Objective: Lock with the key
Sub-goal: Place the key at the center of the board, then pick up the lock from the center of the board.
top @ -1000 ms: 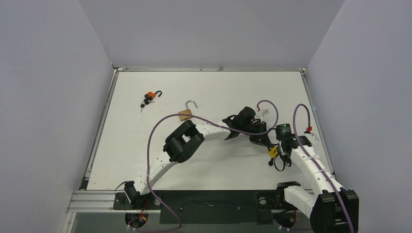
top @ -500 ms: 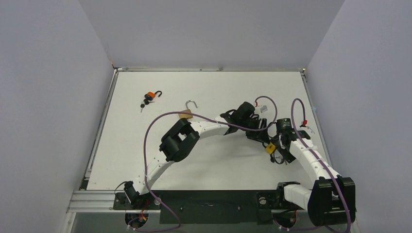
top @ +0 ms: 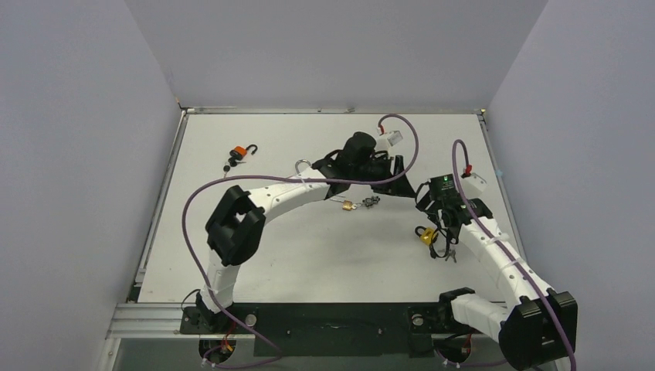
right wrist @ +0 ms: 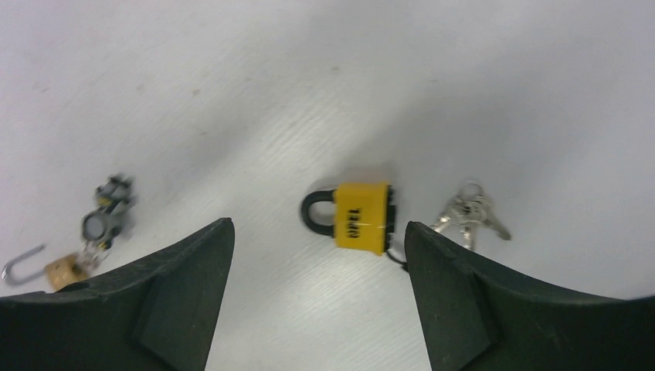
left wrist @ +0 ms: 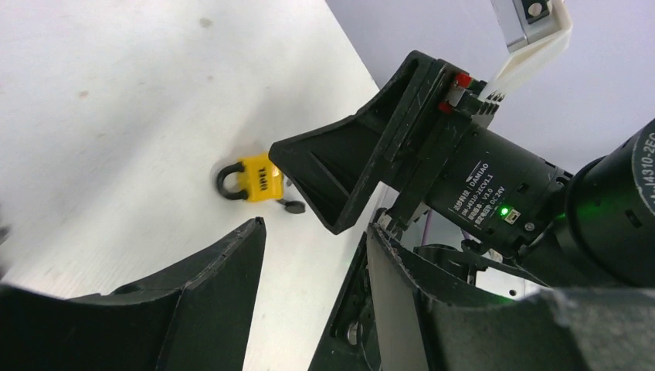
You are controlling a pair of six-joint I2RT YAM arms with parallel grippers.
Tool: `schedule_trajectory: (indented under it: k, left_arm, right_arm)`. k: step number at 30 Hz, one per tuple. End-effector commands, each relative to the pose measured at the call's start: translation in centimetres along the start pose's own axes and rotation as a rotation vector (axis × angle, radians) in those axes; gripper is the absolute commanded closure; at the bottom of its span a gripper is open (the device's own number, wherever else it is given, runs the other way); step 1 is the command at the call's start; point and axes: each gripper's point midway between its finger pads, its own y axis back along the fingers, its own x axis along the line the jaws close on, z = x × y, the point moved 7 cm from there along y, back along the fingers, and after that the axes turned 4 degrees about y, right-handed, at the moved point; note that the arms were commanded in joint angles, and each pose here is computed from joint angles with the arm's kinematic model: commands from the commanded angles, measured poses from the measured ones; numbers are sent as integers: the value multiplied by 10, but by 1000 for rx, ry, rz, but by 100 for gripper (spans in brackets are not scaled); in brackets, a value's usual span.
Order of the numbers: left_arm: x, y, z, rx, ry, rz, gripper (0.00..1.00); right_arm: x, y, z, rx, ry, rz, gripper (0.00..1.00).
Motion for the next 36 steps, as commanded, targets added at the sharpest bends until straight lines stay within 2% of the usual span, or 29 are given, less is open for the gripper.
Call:
schedule_trajectory:
  k: [1, 3, 7, 10, 15, 27, 36]
  left_arm:
    - [9, 59, 0, -88, -19, 119, 51]
    - [3, 92, -5, -137, -51, 182, 51]
    - [11, 135, -27, -148, -25, 314, 49]
    - [33, 160, -41, -153, 46, 394, 49]
    - [63, 199, -42, -230, 123, 471, 49]
    - [98, 251, -39, -372, 223, 532, 49]
    - [104, 273, -28, -434, 254, 513, 49]
  right_arm:
    - [57, 8, 14, -72, 129, 160, 27]
    - [80, 10, 10, -74, 188, 181, 30]
    - [126, 9, -2, -62, 302, 222, 35]
    - [159, 3, -17, -35, 376, 249, 39]
    - [195, -9, -41, 19, 451, 272, 52]
    - [220, -23, -81, 57, 542, 288, 57]
    - [222, -38, -89, 49, 536, 235, 60]
